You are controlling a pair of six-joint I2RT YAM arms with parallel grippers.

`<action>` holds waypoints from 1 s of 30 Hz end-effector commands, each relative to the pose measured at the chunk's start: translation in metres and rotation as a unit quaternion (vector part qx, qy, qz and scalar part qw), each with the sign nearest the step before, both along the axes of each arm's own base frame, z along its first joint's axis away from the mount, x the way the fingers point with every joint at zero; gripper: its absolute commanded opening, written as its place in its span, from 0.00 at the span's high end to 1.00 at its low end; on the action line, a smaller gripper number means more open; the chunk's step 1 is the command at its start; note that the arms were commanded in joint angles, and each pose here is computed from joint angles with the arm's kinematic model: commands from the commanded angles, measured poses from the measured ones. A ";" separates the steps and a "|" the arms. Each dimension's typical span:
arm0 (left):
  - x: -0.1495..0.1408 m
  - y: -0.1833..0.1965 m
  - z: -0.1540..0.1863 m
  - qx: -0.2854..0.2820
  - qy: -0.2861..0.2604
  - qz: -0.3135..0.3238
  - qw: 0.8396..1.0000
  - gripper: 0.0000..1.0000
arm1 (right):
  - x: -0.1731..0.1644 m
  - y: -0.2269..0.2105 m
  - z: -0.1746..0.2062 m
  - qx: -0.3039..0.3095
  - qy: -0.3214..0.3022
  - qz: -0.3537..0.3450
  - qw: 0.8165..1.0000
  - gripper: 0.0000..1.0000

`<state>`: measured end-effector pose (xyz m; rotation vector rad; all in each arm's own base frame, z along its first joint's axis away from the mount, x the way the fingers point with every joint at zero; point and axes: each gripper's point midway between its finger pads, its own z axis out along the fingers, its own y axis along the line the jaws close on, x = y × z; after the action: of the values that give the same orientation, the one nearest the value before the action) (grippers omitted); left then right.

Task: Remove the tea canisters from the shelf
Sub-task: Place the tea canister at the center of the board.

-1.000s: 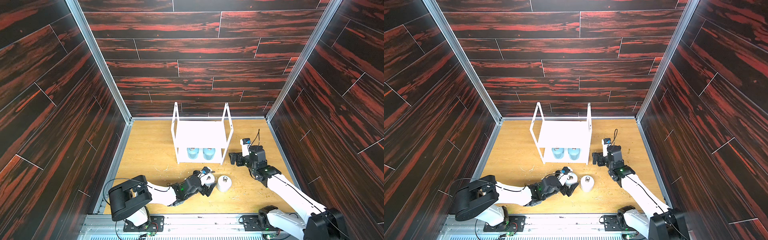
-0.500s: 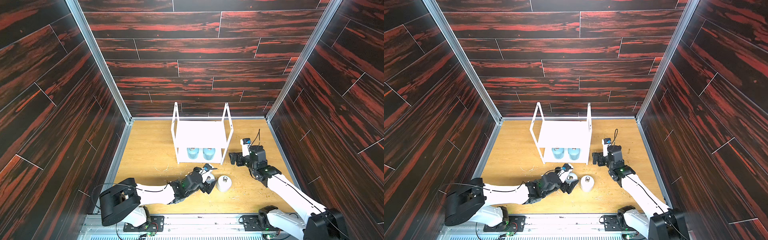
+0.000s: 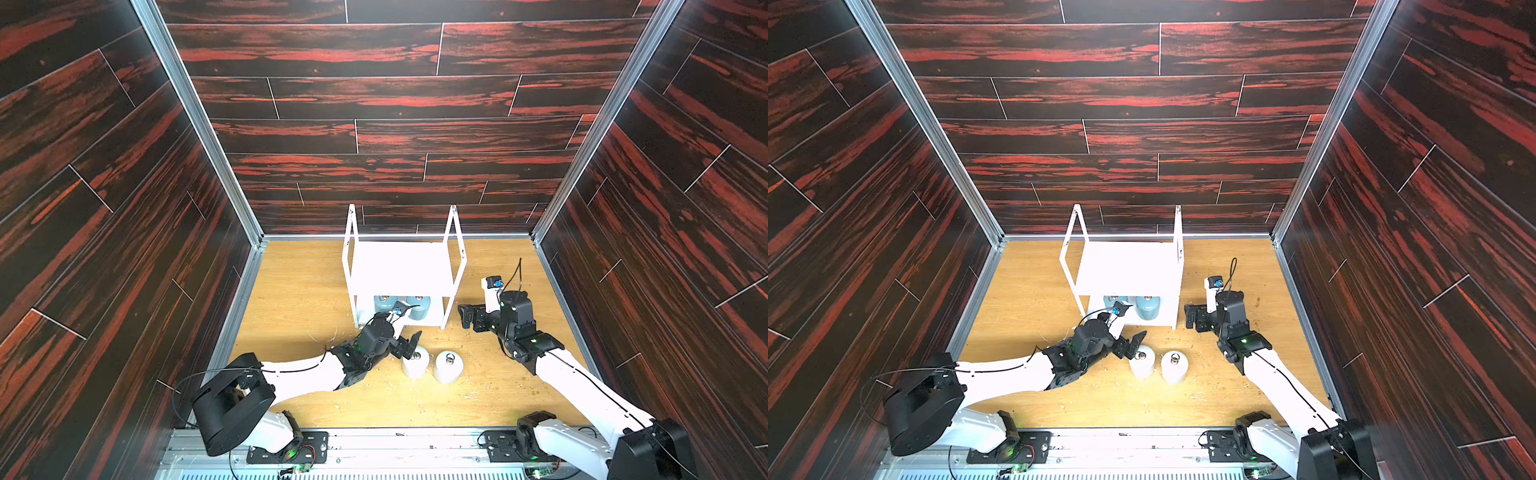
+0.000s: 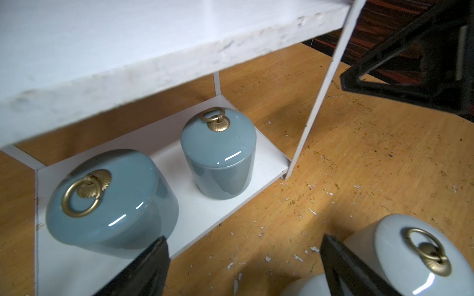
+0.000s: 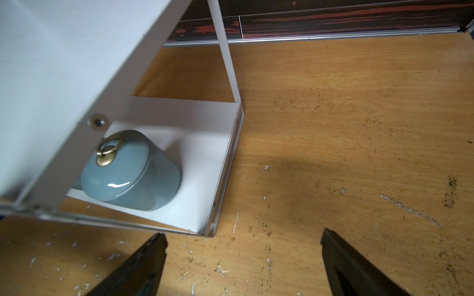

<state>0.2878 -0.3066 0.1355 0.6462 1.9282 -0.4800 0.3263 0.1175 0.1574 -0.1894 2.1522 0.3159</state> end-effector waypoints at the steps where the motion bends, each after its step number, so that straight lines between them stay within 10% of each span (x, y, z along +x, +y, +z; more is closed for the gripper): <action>1: 0.006 -0.002 -0.002 -0.003 0.013 -0.013 1.000 0.04 | -0.002 -0.001 0.000 0.003 -0.003 0.002 1.000 0.02; 30: -0.002 -0.021 -0.059 0.017 0.084 -0.155 0.984 0.06 | -0.004 -0.004 -0.007 0.000 0.004 0.000 1.000 0.02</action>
<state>0.2987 -0.3206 0.0860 0.8602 1.9940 -0.6685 0.3243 0.1133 0.1505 -0.1804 2.1671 0.3092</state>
